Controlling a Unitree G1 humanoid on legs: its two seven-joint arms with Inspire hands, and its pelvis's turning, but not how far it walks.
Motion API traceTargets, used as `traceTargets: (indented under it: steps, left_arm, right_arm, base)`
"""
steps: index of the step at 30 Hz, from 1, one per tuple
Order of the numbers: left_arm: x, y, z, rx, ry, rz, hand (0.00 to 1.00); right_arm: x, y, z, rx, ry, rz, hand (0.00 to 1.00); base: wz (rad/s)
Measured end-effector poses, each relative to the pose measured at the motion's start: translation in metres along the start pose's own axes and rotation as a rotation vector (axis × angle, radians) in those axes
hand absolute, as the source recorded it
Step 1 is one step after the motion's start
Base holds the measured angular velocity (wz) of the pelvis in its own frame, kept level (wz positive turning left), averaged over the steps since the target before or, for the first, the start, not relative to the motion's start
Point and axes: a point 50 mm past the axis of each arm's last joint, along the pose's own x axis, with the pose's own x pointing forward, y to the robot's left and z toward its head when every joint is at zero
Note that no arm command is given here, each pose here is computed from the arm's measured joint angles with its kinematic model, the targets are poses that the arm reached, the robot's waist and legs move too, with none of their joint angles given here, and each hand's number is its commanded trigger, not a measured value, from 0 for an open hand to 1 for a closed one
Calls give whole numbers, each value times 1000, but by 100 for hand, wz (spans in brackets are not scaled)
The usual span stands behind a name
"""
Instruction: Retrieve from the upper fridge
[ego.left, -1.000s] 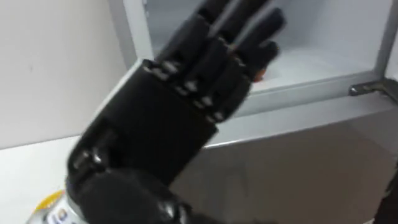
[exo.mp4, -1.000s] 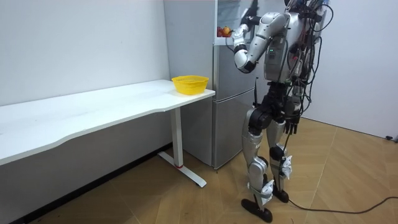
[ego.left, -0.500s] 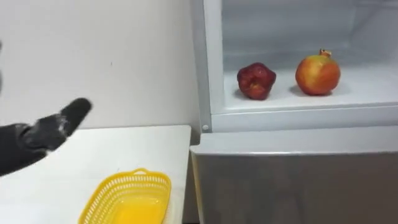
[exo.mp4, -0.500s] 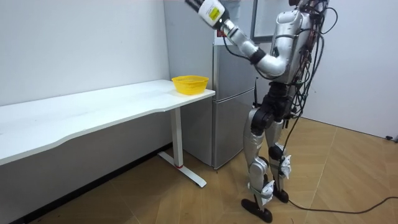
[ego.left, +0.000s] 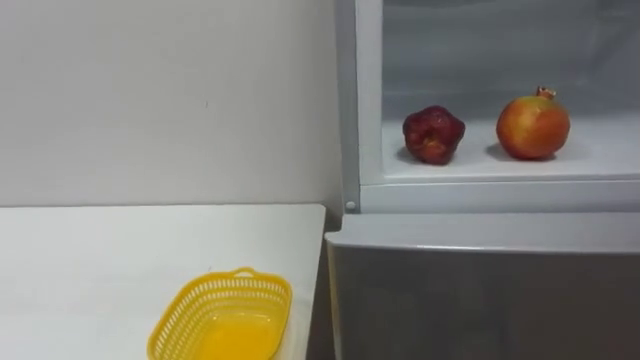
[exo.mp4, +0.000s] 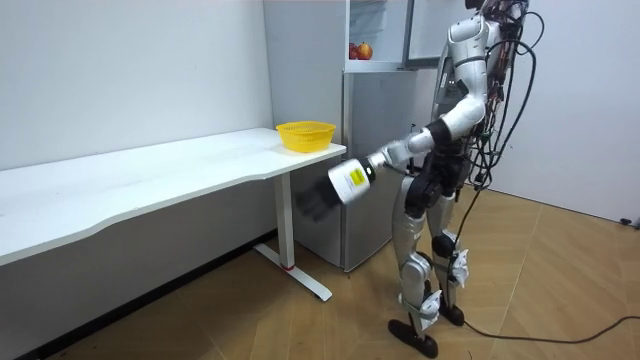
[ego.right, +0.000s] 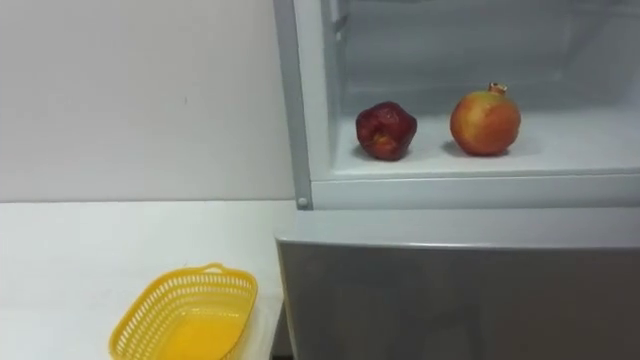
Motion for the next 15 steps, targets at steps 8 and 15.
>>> traceTargets:
  steps: [8, 15]
  left_arm:
    - [-31, 14, -105, 168, 441, -30, 0]
    - [-53, 9, -140, 279, 629, -155, 0]
  right_arm:
    - [0, -6, 0, 55, -3, -17, 0]
    - [-1, -14, 30, 178, -116, -123, 0]
  base:
    - [0]
    - [-4]
